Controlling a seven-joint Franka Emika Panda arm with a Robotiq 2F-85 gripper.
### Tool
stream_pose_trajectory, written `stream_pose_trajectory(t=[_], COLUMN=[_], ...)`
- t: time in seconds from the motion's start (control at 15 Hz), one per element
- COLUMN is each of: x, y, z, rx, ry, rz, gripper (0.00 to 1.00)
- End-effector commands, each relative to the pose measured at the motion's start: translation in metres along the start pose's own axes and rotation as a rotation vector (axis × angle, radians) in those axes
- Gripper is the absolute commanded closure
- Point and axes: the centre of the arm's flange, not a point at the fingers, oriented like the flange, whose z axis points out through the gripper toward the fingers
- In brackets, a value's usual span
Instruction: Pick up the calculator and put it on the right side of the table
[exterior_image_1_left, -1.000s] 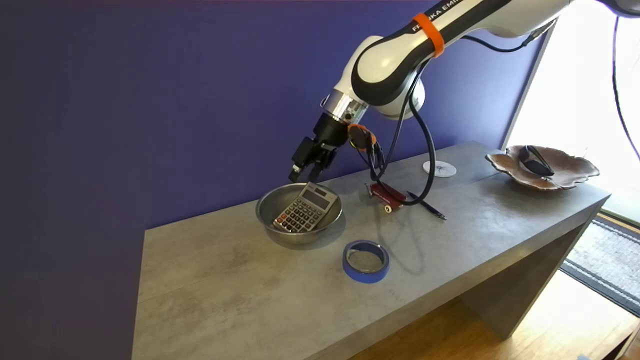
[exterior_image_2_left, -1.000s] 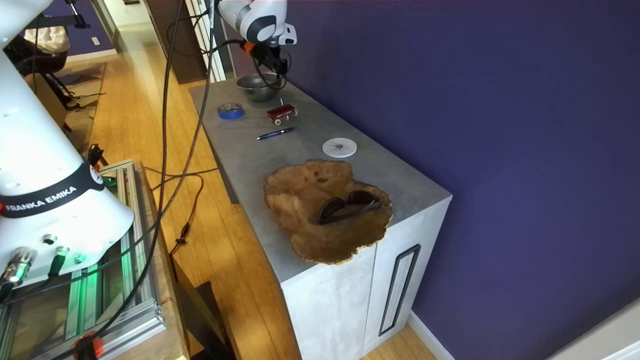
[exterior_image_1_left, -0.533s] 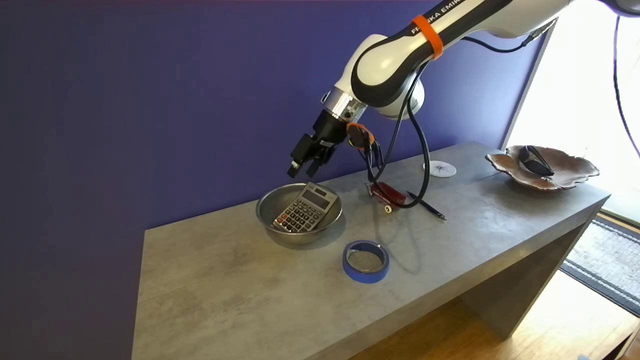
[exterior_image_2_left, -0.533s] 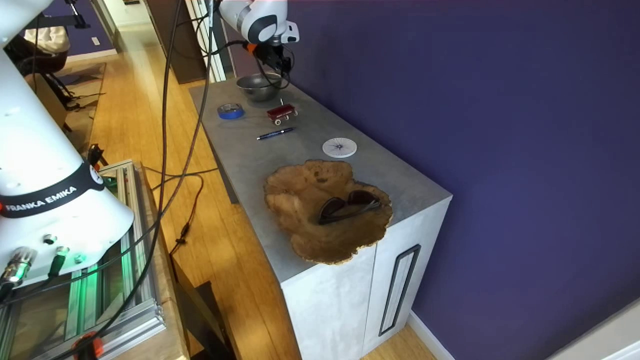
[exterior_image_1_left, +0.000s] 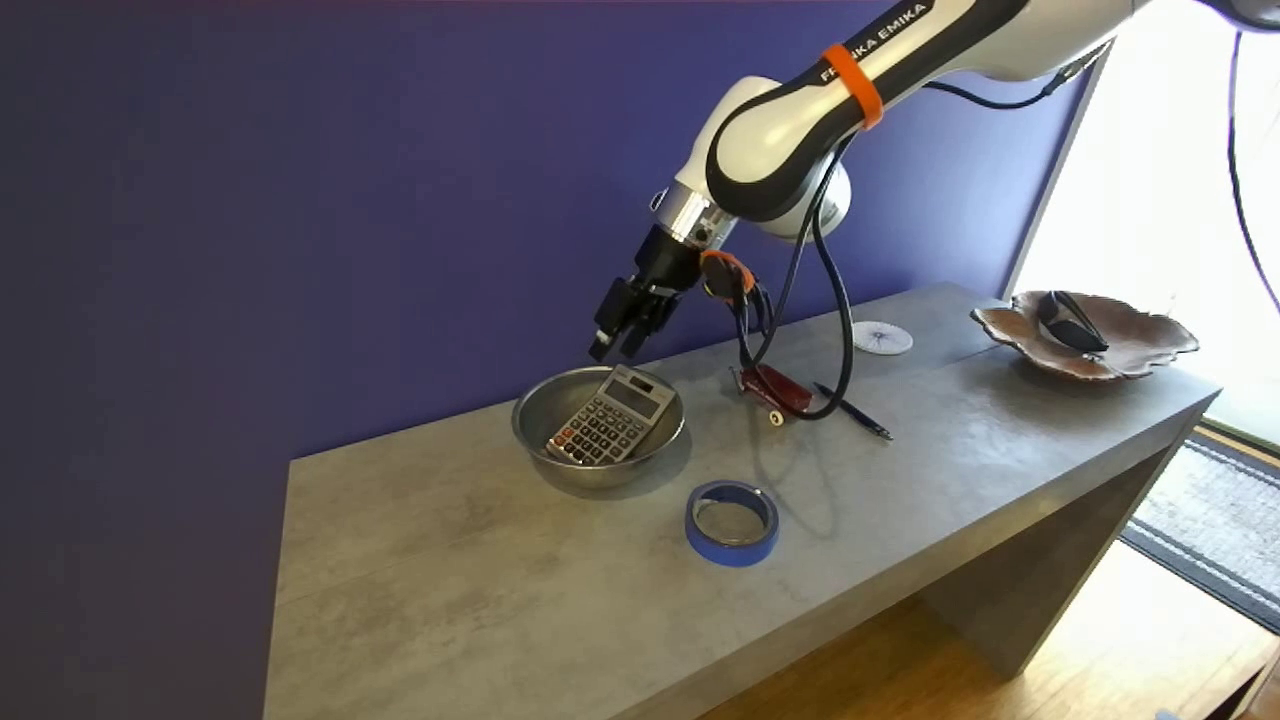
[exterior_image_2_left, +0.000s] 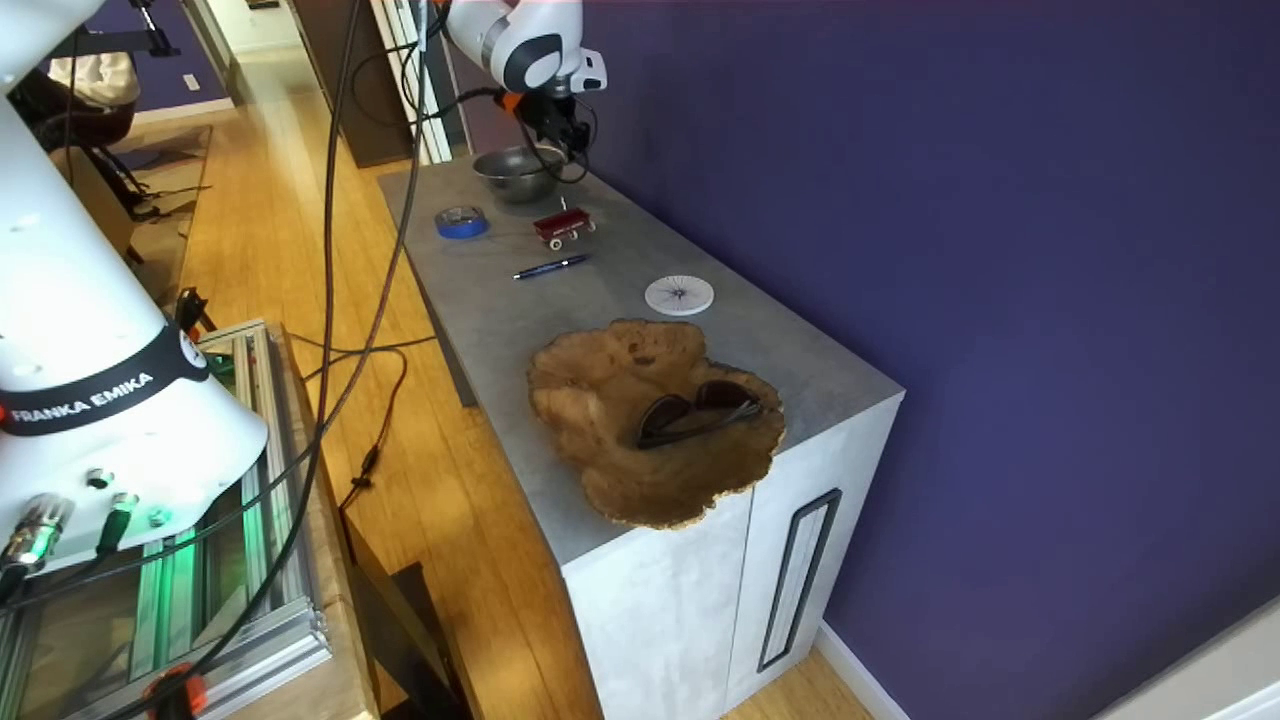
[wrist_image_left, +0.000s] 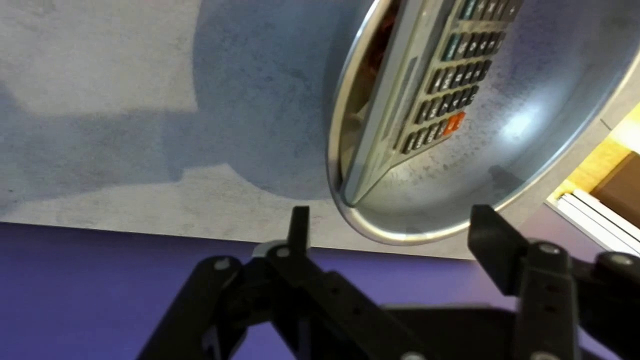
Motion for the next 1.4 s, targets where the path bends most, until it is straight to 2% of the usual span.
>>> stream_pose_trajectory(t=[0.0, 0.07, 0.13, 0.33, 0.6, 0.67, 0.8, 0.87, 0.93, 1.0, 1.07, 1.2, 1.33], x=[0.001, 0.0, 0.0, -0.002, -0.006, -0.007, -0.008, -0.009, -0.009, -0.01, -0.009, -0.005, -0.003], y=[0.002, 0.003, 0.002, 0.0, 0.001, 0.003, 0.004, 0.004, 0.004, 0.004, 0.003, -0.002, -0.004], z=[-0.003, -0.003, -0.002, -0.001, 0.001, 0.0, -0.001, 0.0, 0.0, 0.001, 0.0, -0.005, -0.008], rx=[-0.023, -0.021, -0.012, -0.001, -0.01, -0.016, -0.016, -0.016, -0.013, -0.009, -0.011, -0.008, -0.01], ry=[-0.013, -0.018, -0.023, -0.037, -0.073, -0.081, -0.093, -0.1, -0.105, -0.106, -0.101, -0.091, -0.089], rz=[0.015, 0.019, 0.022, 0.023, 0.032, 0.037, 0.042, 0.044, 0.044, 0.04, 0.037, 0.029, 0.025], gripper=[0.19, 0.27, 0.42, 0.63, 0.66, 0.63, 0.61, 0.68, 0.86, 0.9, 0.99, 0.94, 0.95])
